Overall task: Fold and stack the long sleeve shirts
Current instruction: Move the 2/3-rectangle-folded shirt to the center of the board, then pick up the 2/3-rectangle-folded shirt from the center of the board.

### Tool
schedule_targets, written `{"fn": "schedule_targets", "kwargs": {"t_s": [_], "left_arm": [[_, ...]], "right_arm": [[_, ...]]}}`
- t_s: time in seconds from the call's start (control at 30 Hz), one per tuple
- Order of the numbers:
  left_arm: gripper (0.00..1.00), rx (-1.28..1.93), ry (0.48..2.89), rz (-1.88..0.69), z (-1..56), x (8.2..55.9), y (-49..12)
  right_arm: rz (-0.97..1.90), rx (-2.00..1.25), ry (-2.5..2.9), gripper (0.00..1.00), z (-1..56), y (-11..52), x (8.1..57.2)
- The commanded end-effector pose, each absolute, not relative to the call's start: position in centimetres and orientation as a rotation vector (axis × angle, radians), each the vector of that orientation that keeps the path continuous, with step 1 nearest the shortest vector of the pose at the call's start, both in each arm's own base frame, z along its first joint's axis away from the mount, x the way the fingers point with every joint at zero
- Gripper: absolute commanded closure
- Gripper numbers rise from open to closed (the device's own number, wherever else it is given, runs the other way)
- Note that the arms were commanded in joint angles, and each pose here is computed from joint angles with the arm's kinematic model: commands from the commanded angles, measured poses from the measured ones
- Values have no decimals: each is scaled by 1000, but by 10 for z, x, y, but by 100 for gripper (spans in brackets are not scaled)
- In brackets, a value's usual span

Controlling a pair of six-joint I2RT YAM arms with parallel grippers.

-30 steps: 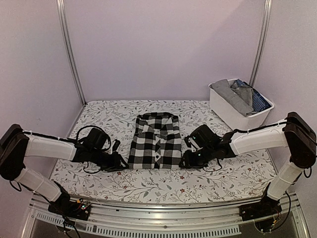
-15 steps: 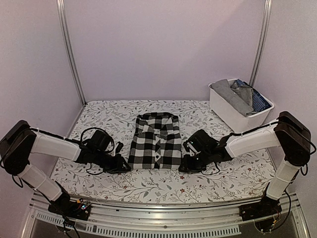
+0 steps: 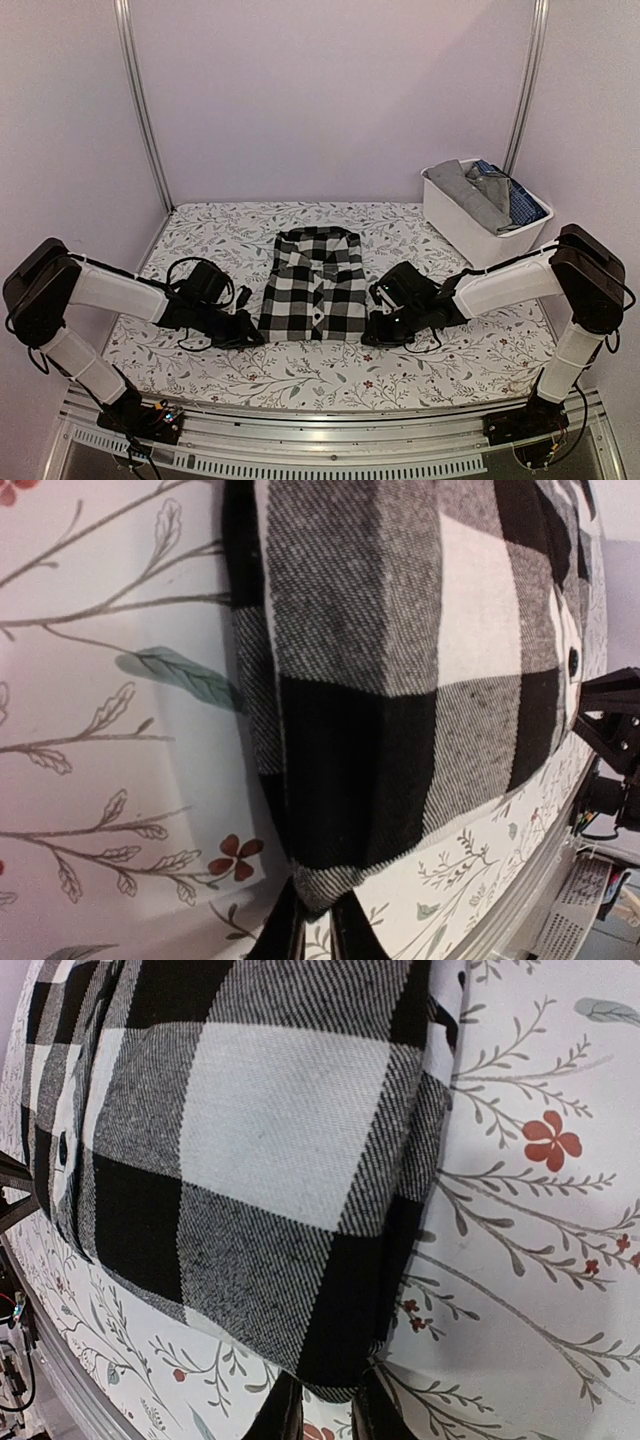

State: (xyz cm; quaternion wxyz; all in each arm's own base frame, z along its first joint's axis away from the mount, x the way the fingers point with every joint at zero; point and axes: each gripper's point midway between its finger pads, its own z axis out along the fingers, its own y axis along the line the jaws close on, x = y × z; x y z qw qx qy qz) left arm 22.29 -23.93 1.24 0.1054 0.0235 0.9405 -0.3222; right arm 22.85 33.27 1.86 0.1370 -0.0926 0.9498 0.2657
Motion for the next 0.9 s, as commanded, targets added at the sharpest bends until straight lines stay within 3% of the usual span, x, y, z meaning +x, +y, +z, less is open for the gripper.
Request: {"fn": "schedule_targets", "kwargs": {"t_s": [0.0,0.1,0.27,0.6,0.87], "left_arm": [[94,104,2759,-932,14,228,-245],[100,110,2753,-927,19,230,-245],[100,121,2750,-885,30,226,-242],[100,138,2739,-805,64,192,-234],[100,129,2624,-874,132,180,-238]], "right_arm": [[700,-272,2769,85,10,327,227],[693,-285,2763,91,13,327,228],[680,-301,2745,100,24,325,226],[651,-374,2715,100,60,328,188],[729,-340,2588,100,145,344,189]]}}
